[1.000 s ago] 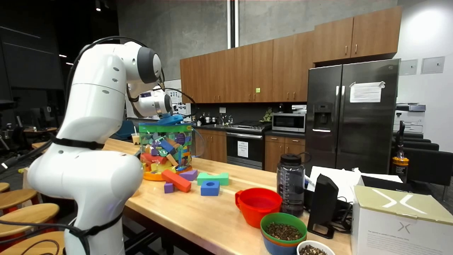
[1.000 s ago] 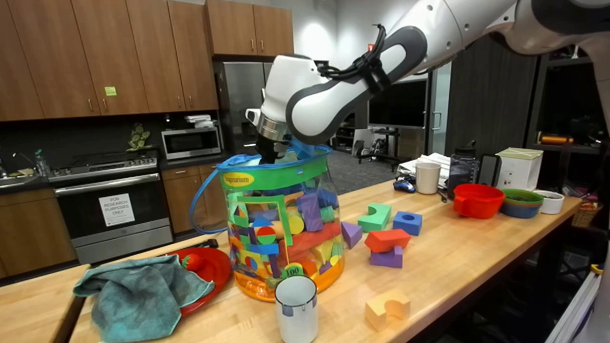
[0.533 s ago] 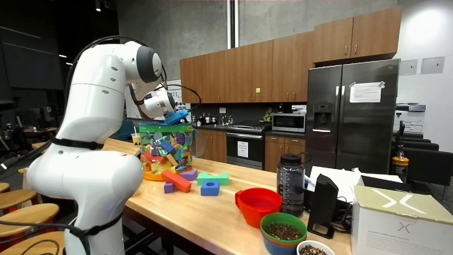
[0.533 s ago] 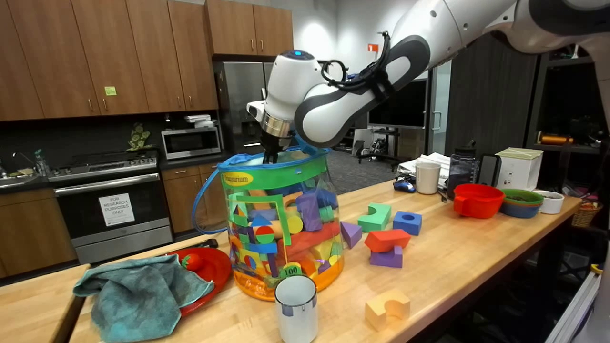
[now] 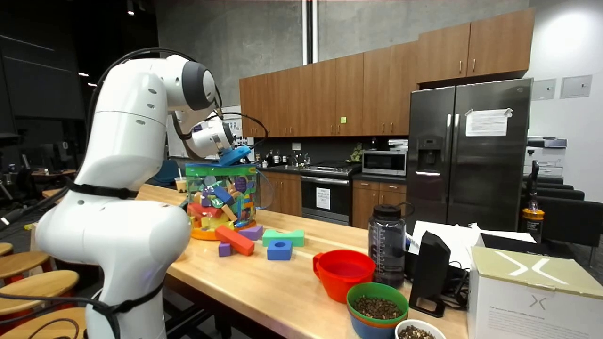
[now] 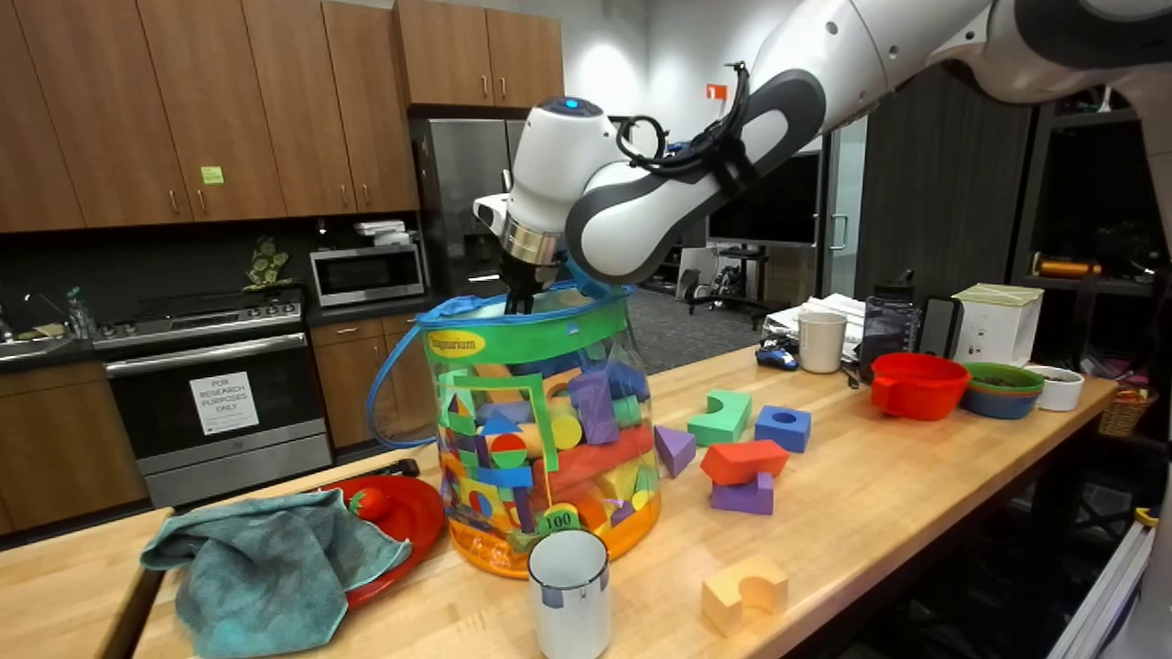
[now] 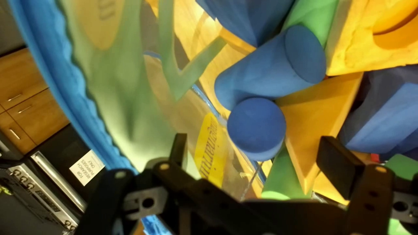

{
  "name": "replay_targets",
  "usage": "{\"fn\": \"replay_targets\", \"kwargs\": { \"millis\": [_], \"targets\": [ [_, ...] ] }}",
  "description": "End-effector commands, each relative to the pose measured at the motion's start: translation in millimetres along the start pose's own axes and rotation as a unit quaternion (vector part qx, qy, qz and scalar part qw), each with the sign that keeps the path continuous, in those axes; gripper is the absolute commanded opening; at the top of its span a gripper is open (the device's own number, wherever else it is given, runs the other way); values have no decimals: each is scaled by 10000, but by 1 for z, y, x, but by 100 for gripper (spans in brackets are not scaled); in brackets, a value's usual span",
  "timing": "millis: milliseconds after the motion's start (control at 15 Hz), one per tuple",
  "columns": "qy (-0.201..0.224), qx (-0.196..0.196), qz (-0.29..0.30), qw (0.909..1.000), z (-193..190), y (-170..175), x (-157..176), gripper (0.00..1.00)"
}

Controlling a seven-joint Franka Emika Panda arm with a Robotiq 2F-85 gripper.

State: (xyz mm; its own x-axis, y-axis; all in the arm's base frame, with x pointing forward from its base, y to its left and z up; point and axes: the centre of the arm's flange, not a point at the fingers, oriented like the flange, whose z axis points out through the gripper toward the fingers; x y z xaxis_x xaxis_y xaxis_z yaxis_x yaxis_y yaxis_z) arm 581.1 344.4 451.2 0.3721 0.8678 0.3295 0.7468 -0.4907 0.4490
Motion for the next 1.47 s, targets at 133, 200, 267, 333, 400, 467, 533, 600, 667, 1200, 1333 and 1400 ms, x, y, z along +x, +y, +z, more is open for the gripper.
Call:
{"fn": "replay_targets", "kwargs": {
  "millis": [133, 200, 267, 333, 400, 467, 533, 600, 667, 1200, 1333, 1400],
  "targets": [
    [-112, 136, 9, 9998, 6, -8, -3, 100],
    [-130, 178, 17, 9998, 7, -11, -4, 100],
    [-157, 216, 13, 9996, 9, -14, -4, 100],
    [-175, 251, 20, 9995, 10, -17, -5, 100],
    [-190, 283, 27, 9994, 12, -18, -6, 100],
    [-201, 304, 30, 9993, 13, -20, -6, 75],
    [-210, 315, 36, 9993, 13, -20, -6, 73],
    [-219, 323, 42, 9992, 14, -21, -6, 68],
    [-225, 328, 50, 9992, 14, -21, -7, 61],
    [-165, 234, 19, 9996, 10, -15, -5, 19],
    [-139, 193, 23, 9997, 9, -13, -5, 12],
    [-129, 178, 21, 9998, 7, -11, -4, 9]
  ]
}}
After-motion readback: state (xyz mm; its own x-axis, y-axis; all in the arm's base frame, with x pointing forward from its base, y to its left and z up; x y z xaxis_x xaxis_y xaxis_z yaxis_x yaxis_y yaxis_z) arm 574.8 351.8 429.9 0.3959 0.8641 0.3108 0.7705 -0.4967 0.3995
